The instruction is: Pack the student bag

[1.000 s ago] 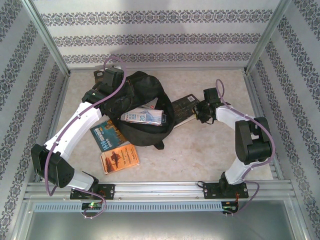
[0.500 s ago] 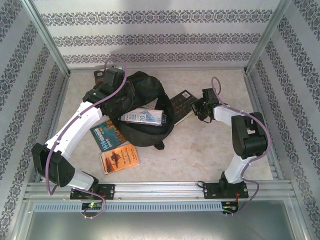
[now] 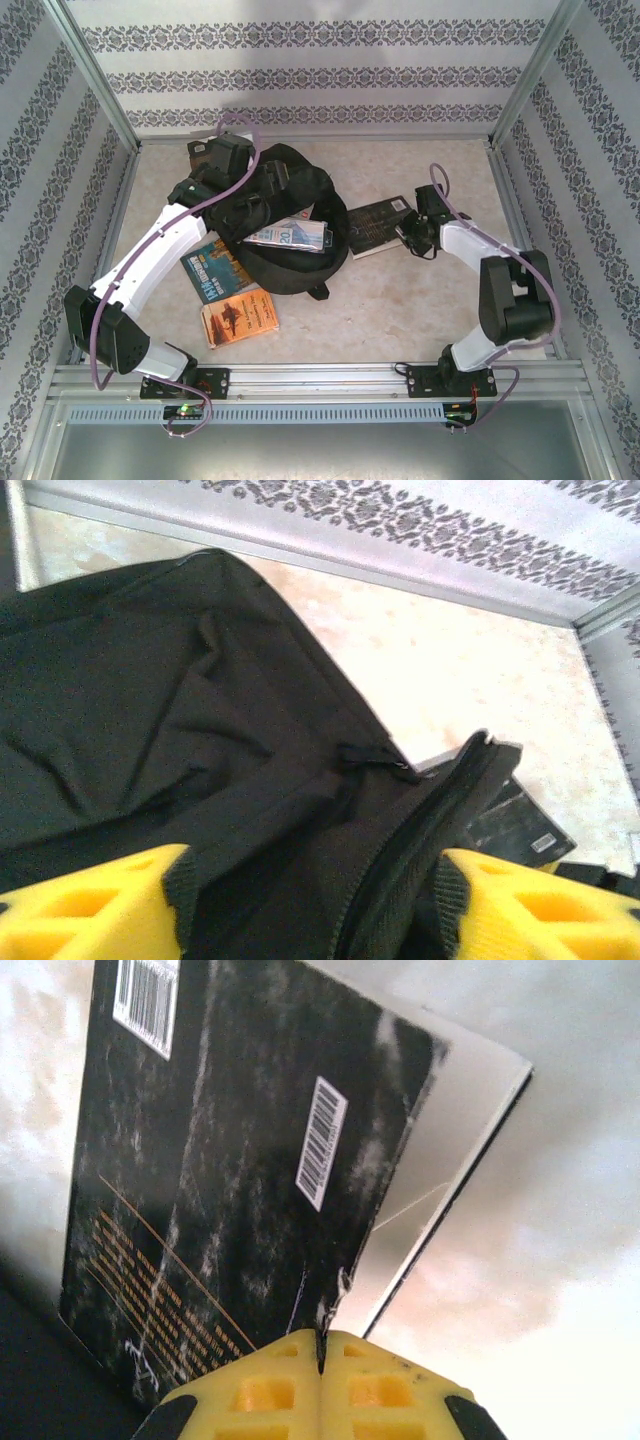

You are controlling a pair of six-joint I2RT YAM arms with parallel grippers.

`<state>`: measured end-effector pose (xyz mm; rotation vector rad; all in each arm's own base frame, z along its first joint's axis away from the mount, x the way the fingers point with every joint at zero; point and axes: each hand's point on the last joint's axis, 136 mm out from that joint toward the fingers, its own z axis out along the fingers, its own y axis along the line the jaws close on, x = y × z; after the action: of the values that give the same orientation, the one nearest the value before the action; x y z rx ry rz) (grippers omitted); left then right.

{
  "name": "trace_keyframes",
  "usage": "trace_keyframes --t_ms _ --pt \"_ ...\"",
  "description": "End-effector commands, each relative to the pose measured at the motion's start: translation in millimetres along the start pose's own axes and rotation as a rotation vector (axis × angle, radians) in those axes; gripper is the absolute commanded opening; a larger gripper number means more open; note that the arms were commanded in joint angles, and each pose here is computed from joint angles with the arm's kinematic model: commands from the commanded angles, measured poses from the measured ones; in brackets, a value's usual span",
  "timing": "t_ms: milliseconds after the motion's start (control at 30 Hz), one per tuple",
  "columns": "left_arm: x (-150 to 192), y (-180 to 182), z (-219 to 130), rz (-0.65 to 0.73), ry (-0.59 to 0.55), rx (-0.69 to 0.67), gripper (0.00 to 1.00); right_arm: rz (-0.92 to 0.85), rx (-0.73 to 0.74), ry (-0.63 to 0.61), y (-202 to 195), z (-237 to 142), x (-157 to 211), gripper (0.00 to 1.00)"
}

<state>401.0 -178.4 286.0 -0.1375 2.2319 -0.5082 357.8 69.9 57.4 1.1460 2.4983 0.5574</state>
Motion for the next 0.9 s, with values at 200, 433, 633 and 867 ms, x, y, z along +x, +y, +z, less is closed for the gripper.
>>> trace_keyframes --t_ms 200,433,633,867 --pt "-6 -100 -8 0.307 0.022 0.123 0.74 0.023 0.209 0.010 -93 -48 23 0.00" --pt "45 -189 34 0.466 0.153 0.300 0.72 0.032 0.394 -0.016 -142 -74 29 0.00" --pt "121 -242 99 0.449 0.313 0.408 0.70 0.148 0.392 0.025 -149 -65 18 0.42" --pt "191 -245 165 0.390 0.443 0.363 0.71 0.242 0.197 0.073 -120 -52 14 0.67"
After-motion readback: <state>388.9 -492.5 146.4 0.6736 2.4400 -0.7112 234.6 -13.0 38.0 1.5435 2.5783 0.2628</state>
